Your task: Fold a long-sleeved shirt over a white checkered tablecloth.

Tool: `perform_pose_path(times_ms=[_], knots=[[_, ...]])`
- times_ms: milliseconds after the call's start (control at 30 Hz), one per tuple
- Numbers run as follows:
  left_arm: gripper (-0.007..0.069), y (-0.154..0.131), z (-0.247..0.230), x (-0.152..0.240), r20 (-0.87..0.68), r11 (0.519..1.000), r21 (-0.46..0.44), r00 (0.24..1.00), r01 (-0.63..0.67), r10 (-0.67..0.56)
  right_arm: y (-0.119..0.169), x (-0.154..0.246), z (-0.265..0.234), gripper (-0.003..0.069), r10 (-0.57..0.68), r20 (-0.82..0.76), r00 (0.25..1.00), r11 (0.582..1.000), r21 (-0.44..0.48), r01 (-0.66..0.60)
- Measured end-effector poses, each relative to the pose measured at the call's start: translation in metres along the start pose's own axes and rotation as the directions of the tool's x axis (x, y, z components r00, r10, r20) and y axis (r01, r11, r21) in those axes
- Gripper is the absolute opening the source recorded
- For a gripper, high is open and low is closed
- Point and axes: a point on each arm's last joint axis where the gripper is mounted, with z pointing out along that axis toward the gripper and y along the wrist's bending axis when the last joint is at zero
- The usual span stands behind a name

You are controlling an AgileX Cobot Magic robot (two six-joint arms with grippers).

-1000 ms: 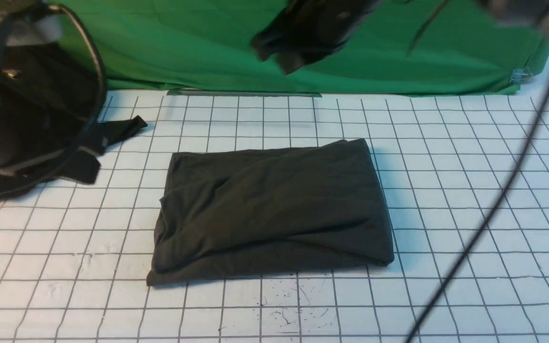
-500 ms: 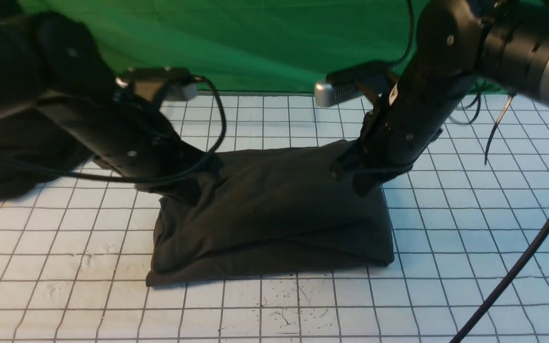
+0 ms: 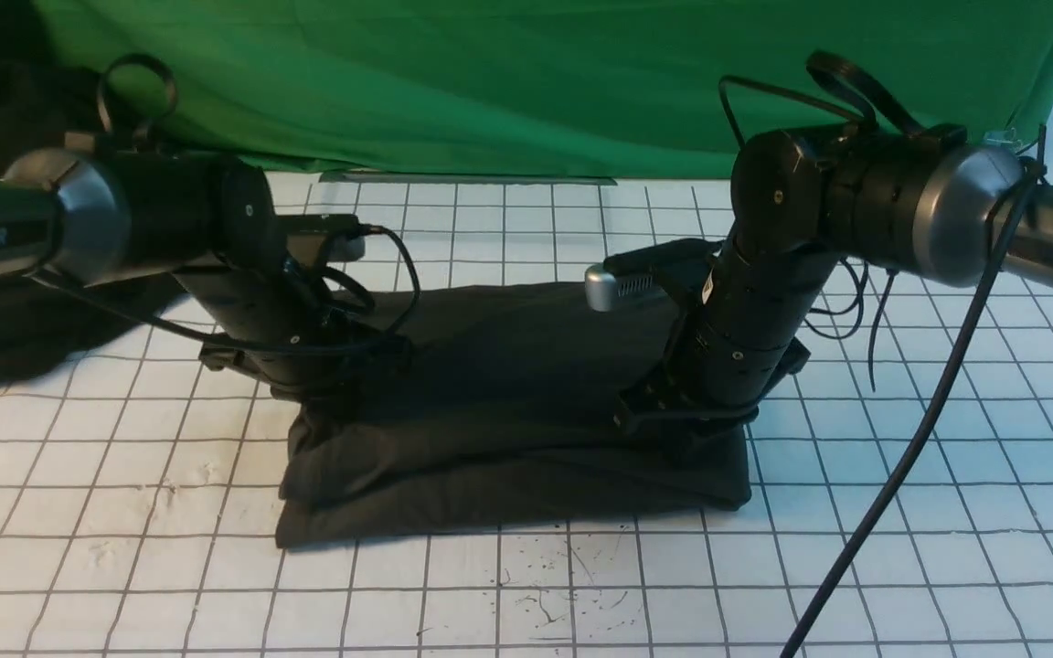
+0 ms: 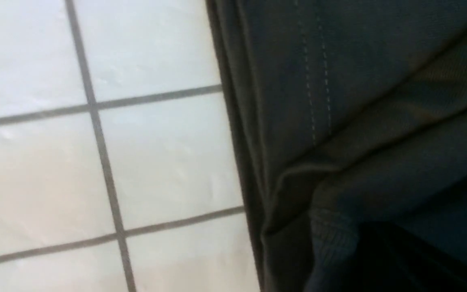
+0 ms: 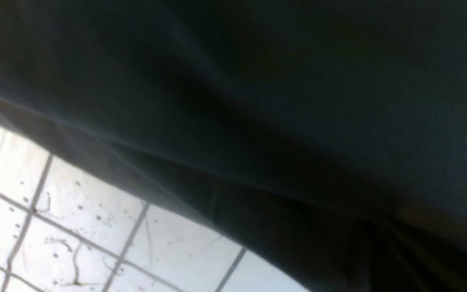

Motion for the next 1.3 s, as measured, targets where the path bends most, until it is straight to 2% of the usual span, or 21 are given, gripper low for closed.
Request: perform_pose_path(times_ms=[133,300,433,500,533,667,733,767,800,833,867,900,967,1033,1067,1100,1200,1300], knots=[[0.0010,0.008,-0.009,-0.007,-0.008,1.000,-0.012,1.000,-0.018,0.018,0.000,0.003,-0.002,0.0006,-0.002,-0.031,1.000,1.000,-0.001,0.002],[0.0010,0.016,-0.056,-0.011,0.030,1.000,-0.027,0.999,-0.016,0.017,0.005,0.009,-0.035,0.0006,-0.017,0.017,1.000,1.000,-0.004,0.017],[0.0010,0.004,-0.160,-0.008,0.278,0.999,0.015,0.960,-0.041,0.035,0.016,0.024,-0.118,0.0006,-0.046,0.238,0.970,0.999,0.004,0.047],[0.0010,0.000,-0.183,-0.002,0.333,0.998,0.032,0.942,-0.053,0.039,0.019,0.033,-0.148,0.0006,-0.050,0.320,0.946,0.999,0.012,0.049],[0.0010,-0.005,-0.222,0.015,0.425,0.995,0.056,0.904,-0.077,0.046,0.023,0.047,-0.180,0.0006,-0.054,0.414,0.909,0.999,0.014,0.053],[0.0010,-0.010,-0.275,0.068,0.542,0.989,0.094,0.839,-0.111,0.043,0.030,0.091,-0.245,0.0006,-0.063,0.633,0.771,0.997,0.010,0.073],[0.0010,-0.010,-0.290,0.109,0.580,0.987,0.107,0.814,-0.122,0.037,0.035,0.122,-0.275,0.0006,-0.074,0.776,0.627,0.995,0.013,0.101],[0.0010,-0.010,-0.298,0.128,0.605,0.985,0.112,0.796,-0.129,0.035,0.035,0.134,-0.280,0.0006,-0.074,0.813,0.578,0.994,0.014,0.108],[0.0010,-0.010,-0.295,0.128,0.597,0.985,0.114,0.802,-0.127,0.034,0.035,0.141,-0.287,0.0006,-0.073,0.838,0.541,0.993,0.013,0.114],[0.0010,-0.009,-0.301,0.156,0.624,0.983,0.123,0.781,-0.135,0.029,0.035,0.164,-0.298,0.0006,-0.069,0.897,0.437,0.992,0.014,0.127],[0.0010,-0.009,-0.306,0.166,0.643,0.982,0.125,0.765,-0.141,0.028,0.034,0.171,-0.300,0.0006,-0.066,0.911,0.407,0.992,0.014,0.129],[0.0010,-0.008,-0.309,0.192,0.674,0.979,0.137,0.739,-0.150,0.018,0.032,0.194,-0.306,0.0006,-0.066,0.950,0.306,0.990,0.025,0.138],[0.0010,-0.008,-0.313,0.225,0.725,0.974,0.160,0.688,-0.160,-0.006,0.026,0.226,-0.307,0.0006,-0.090,0.981,0.169,0.987,0.065,0.149],[0.0010,-0.007,-0.313,0.248,0.763,0.970,0.179,0.646,-0.165,-0.030,0.021,0.257,-0.301,0.0006,-0.122,0.990,0.063,0.982,0.112,0.151],[0.0010,-0.006,-0.312,0.252,0.767,0.969,0.183,0.640,-0.165,-0.036,0.020,0.262,-0.300,0.0006,-0.130,0.991,0.035,0.981,0.124,0.150],[0.0010,-0.005,-0.310,0.268,0.783,0.966,0.207,0.618,-0.157,-0.067,0.015,0.284,-0.292,0.0006,-0.180,0.983,-0.034,0.972,0.184,0.145],[0.0010,-0.004,-0.302,0.285,0.781,0.960,0.242,0.616,-0.141,-0.106,0.008,0.318,-0.275,0.0006,-0.245,0.962,-0.124,0.957,0.260,0.129],[0.0010,-0.003,-0.293,0.294,0.767,0.956,0.258,0.631,-0.138,-0.116,0.002,0.344,-0.265,0.0006,-0.263,0.942,-0.208,0.951,0.290,0.111]])
